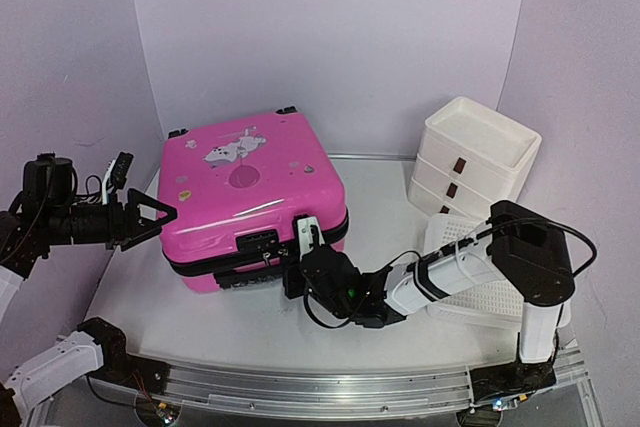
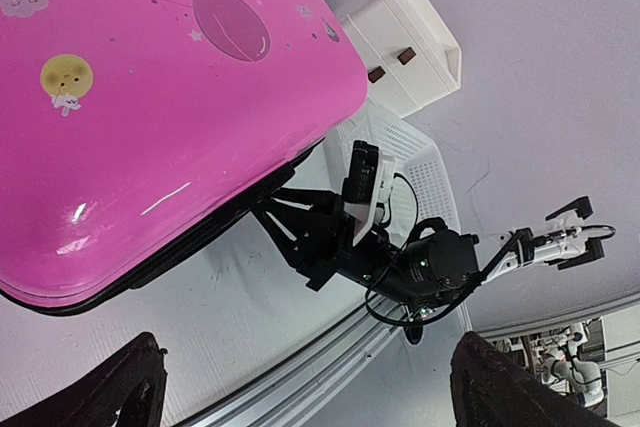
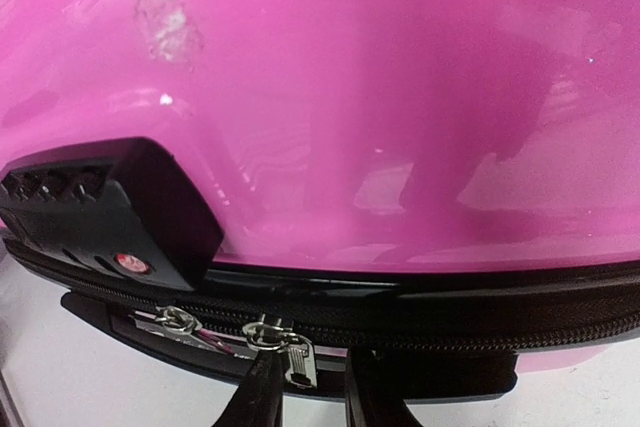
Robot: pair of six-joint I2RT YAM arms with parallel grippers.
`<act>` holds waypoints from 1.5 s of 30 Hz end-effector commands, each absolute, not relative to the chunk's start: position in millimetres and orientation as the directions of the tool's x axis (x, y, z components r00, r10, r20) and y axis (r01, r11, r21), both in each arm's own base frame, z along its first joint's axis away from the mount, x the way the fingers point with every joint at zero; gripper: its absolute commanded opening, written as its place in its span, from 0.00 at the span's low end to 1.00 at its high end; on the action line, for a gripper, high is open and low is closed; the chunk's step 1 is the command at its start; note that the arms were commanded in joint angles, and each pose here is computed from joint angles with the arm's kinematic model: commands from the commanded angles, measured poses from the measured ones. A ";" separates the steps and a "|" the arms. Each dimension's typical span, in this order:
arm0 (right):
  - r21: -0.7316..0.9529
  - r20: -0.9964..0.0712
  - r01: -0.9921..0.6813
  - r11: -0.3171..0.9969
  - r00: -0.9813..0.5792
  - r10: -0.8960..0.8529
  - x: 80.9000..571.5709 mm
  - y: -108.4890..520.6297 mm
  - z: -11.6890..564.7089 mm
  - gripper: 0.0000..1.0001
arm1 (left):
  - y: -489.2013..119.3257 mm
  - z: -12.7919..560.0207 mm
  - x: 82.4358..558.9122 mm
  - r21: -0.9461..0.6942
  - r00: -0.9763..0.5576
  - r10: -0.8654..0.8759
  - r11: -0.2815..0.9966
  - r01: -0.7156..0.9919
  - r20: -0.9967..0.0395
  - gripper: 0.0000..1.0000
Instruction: Open, take out, and arrange the luggage
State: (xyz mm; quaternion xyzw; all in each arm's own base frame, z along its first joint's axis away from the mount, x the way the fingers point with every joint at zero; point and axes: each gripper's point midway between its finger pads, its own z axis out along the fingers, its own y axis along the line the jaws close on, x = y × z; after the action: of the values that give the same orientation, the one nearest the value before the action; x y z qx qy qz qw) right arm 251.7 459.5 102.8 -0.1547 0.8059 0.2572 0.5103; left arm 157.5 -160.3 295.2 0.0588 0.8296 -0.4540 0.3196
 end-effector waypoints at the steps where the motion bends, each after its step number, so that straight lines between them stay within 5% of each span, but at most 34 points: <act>1: 0.347 -0.897 -0.519 0.781 -0.428 0.114 261.6 483.0 124.6 0.19 | -162.6 308.4 156.6 -0.695 -0.751 -0.183 0.561 0.450 -0.634 1.00; 11: 0.298 -0.915 -0.556 0.776 -0.397 0.068 252.1 495.1 133.3 0.00 | -163.9 308.1 157.5 -0.698 -0.757 -0.178 0.559 0.448 -0.628 0.99; 22: 0.019 -0.905 -0.403 0.915 -0.396 -0.155 264.6 447.5 125.9 0.00 | -171.1 305.8 153.9 -0.737 -0.791 -0.167 0.515 0.438 -0.588 0.98; 34: -0.291 -0.838 -0.331 0.898 -0.364 -0.406 263.4 383.7 144.0 0.00 | -233.4 269.9 175.3 -0.671 -0.830 0.007 0.585 0.455 -0.557 0.92; 45: -0.230 -0.747 -0.595 0.770 -0.399 -0.532 261.9 362.3 132.0 0.00 | -308.7 245.1 194.9 -0.634 -0.832 0.071 0.614 0.471 -0.550 0.84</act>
State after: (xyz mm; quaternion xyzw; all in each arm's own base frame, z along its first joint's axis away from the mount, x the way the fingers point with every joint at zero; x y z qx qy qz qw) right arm 265.6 377.3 104.6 -0.2940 0.8481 0.0159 0.4404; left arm 171.0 -278.4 217.2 0.1581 0.8819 -0.4053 0.1814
